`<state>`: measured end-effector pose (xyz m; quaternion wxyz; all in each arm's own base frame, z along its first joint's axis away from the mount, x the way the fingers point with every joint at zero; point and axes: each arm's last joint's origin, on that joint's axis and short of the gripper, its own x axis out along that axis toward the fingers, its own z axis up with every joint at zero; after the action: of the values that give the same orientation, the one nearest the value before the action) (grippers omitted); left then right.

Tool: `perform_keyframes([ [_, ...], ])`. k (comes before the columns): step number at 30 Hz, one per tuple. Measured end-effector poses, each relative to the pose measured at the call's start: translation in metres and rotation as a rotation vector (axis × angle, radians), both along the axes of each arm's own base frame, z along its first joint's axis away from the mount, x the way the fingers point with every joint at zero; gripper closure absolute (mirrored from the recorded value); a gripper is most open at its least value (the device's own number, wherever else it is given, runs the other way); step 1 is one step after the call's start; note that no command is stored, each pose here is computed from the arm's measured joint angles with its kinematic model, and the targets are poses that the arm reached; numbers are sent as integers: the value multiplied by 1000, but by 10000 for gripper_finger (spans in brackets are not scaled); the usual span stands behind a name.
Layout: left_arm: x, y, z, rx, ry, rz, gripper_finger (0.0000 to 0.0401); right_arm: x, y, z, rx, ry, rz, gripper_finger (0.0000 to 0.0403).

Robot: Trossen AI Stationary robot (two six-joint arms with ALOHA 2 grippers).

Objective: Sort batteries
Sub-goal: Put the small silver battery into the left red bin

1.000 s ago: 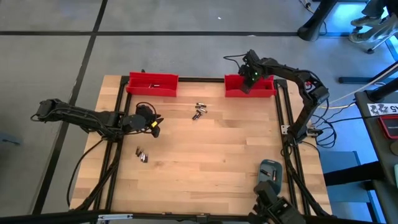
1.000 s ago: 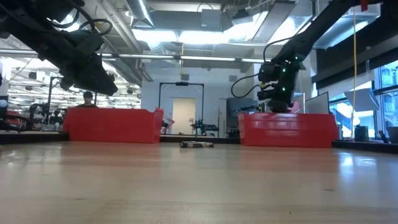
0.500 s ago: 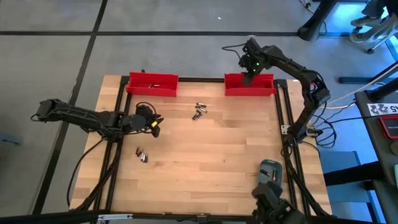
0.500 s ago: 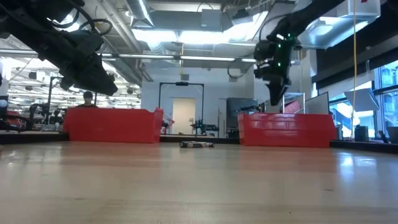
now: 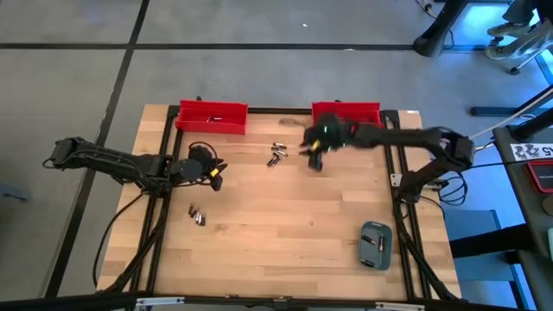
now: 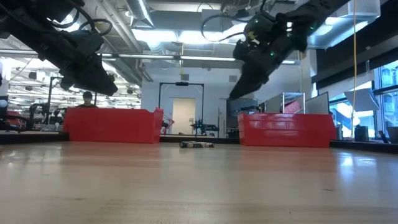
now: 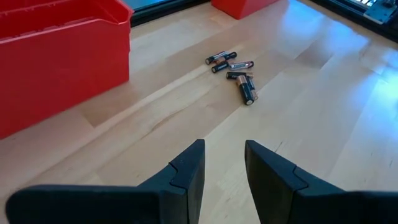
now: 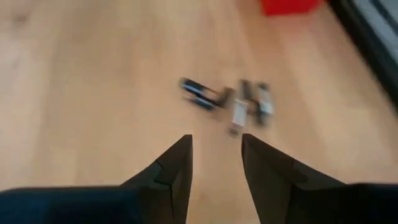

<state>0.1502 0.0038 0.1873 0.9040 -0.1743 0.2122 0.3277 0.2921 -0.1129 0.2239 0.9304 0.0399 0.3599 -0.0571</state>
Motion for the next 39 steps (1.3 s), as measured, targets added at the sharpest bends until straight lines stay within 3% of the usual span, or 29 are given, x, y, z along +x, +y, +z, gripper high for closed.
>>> perform_keyframes([
  [6, 0, 0, 1, 13, 2, -7, 297, 20, 60, -37, -31, -127, 79, 267],
  [13, 2, 1, 3, 16, -33, 20, 297, 42, 92, -46, -62, -291, 154, 267],
  [20, 7, 0, 12, 54, -115, -6, 297, 51, 96, -39, -78, -438, 163, 267],
  [25, 14, 0, 25, 140, -206, -53, 297, 54, 95, -31, -86, -511, 157, 267],
  [32, 28, -3, 40, 311, -302, -119, 297, 59, 94, -22, -60, -539, 130, 267],
  [39, 44, -5, 30, 334, -269, -134, 297, 57, 88, -29, -111, -447, 12, 267],
])
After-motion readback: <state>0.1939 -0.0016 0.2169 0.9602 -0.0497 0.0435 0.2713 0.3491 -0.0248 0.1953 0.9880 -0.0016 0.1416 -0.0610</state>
